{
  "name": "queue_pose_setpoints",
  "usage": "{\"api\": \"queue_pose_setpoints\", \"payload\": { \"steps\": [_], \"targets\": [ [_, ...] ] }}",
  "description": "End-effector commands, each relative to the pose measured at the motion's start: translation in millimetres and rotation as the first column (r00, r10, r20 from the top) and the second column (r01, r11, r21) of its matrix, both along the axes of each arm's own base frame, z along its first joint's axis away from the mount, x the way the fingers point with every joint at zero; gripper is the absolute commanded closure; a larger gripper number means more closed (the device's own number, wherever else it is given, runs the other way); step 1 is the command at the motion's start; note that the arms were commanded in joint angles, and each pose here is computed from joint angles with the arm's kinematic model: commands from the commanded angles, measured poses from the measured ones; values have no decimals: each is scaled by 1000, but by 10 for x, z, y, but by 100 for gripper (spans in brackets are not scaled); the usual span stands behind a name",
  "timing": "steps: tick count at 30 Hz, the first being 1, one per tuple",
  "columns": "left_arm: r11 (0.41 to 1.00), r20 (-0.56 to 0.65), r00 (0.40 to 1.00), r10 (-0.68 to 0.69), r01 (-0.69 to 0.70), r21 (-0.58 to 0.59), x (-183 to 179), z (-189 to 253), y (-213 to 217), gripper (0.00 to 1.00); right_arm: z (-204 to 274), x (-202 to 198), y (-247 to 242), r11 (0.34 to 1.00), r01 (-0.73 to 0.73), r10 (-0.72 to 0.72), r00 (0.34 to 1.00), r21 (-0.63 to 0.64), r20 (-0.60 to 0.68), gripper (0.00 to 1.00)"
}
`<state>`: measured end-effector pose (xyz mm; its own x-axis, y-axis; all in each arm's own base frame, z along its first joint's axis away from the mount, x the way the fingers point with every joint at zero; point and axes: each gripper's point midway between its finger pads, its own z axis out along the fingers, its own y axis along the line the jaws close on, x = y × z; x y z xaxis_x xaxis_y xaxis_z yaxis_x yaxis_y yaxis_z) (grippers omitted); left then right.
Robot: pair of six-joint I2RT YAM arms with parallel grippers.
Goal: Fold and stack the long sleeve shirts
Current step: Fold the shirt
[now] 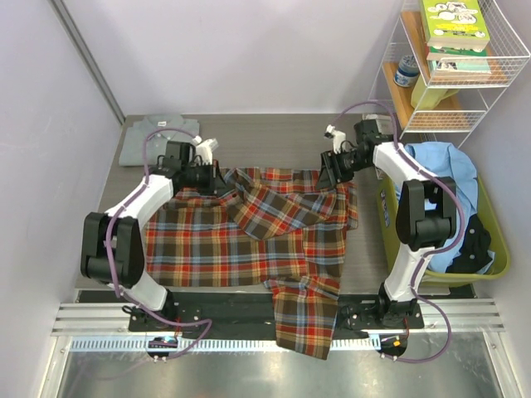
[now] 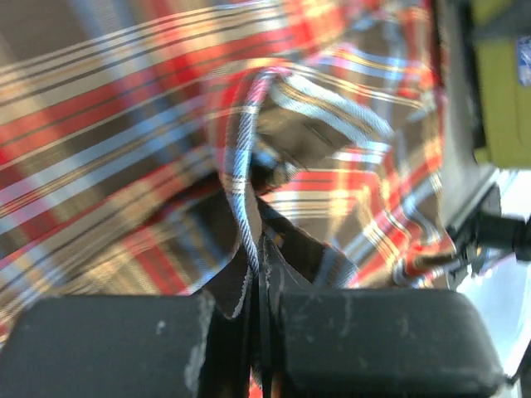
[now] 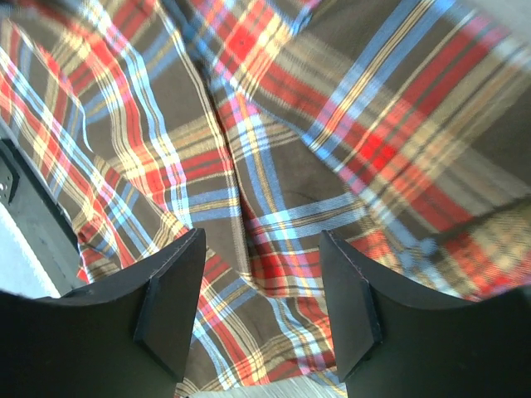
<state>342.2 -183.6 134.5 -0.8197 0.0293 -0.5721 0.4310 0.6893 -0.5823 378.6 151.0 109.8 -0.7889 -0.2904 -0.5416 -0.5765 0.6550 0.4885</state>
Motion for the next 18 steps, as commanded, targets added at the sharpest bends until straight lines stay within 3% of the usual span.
{"api": "queue_pose_setpoints", "payload": {
  "steps": [1, 6, 18],
  "targets": [
    [992, 9, 993, 118, -118, -41, 266, -99, 259, 100, -264, -85, 115, 1000, -18, 17, 999, -18, -38, 38],
    [982, -6, 983, 184, -184, -47, 289, -213, 565, 100, -459, -118, 130, 999, -22, 19, 997, -46, -81, 39],
    [930, -53, 930, 363, -365, -51, 360, -448, 1115, 100, -306, -29, 111, 997, -22, 19, 999, -67, -45, 40]
  ]
}}
